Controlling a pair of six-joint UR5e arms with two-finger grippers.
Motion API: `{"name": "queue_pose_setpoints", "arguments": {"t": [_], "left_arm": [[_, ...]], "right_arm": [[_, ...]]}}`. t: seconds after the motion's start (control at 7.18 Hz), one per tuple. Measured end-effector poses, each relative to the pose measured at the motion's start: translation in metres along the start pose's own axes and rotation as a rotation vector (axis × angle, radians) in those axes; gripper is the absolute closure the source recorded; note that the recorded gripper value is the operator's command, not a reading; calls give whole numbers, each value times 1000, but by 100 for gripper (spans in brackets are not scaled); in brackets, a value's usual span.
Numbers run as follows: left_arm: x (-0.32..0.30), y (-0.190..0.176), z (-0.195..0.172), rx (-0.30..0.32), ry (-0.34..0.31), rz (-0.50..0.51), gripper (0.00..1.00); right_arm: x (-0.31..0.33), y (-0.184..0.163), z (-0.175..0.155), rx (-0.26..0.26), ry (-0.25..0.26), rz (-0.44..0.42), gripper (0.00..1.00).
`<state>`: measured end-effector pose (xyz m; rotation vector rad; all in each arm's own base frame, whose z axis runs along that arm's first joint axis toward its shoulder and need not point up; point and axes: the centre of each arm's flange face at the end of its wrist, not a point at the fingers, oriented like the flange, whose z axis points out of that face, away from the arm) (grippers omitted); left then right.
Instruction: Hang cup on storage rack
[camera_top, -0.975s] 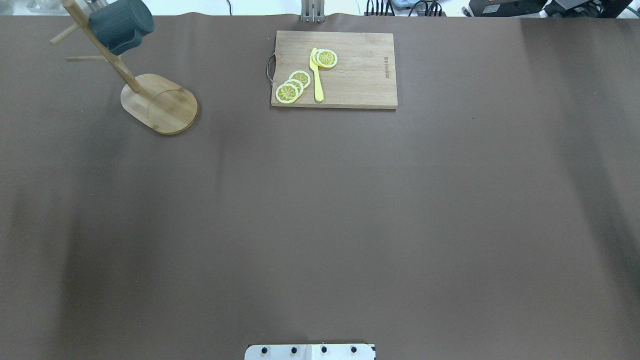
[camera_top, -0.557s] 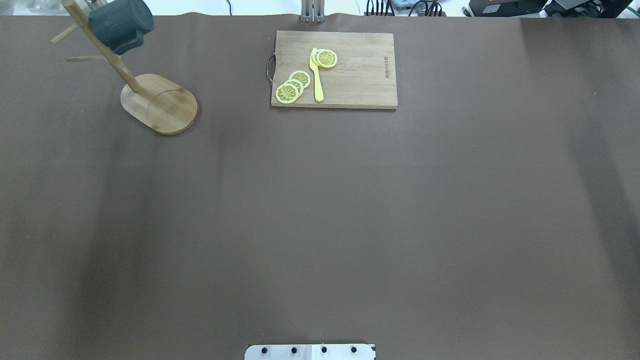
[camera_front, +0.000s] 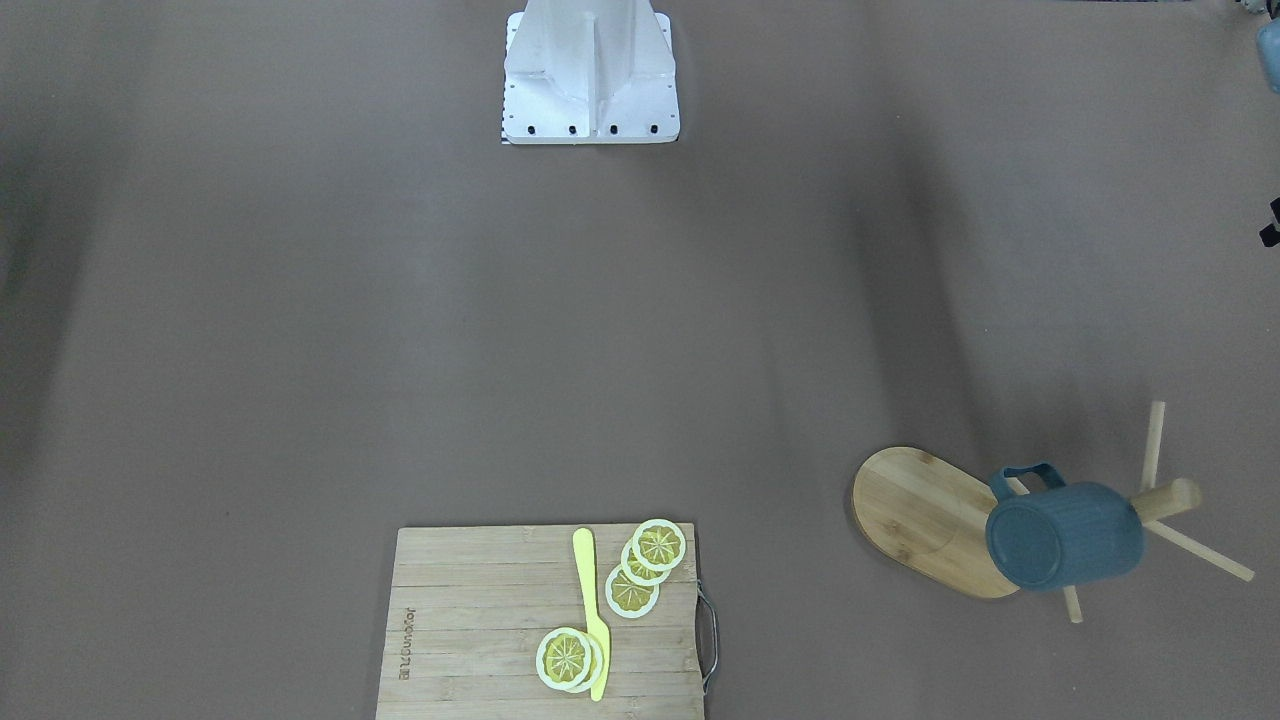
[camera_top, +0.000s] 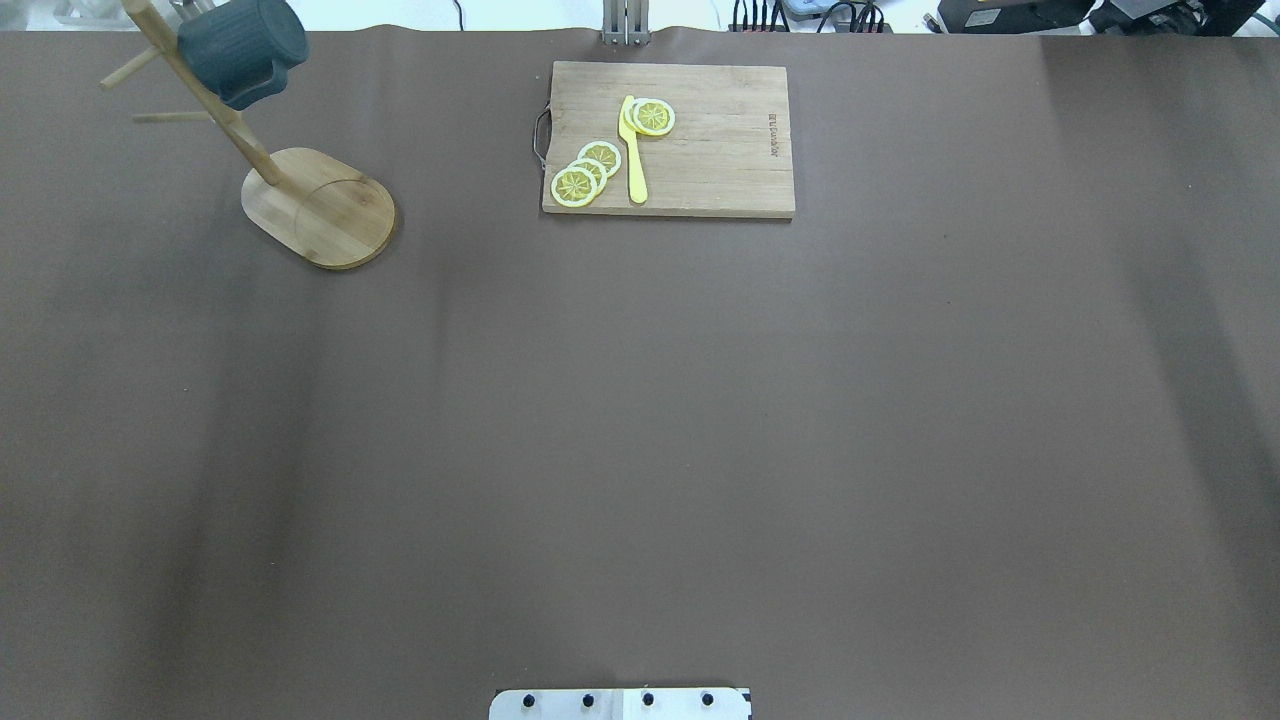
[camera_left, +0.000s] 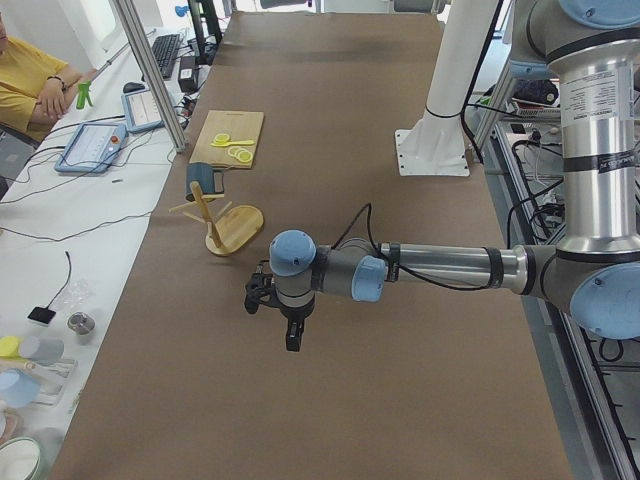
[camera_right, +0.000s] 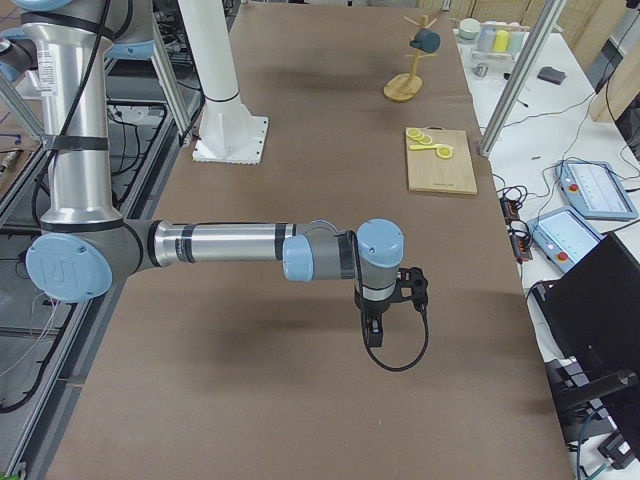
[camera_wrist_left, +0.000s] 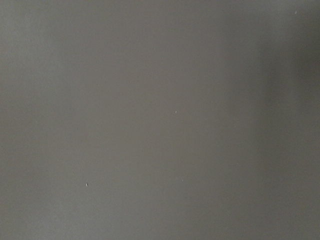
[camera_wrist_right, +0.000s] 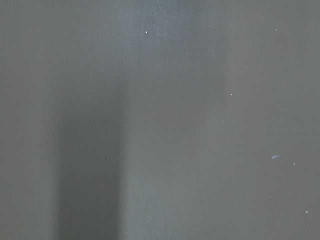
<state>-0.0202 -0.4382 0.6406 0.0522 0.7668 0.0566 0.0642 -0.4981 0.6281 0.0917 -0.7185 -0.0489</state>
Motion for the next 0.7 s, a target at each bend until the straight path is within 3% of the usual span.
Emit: {"name": "queue_pose_setpoints", "arguments": {"t": [0.7], "left_arm": [[-2,1,3,-5,3,-7,1]], "right_arm": [[0,0,2,-5,-1,1,0]]}}
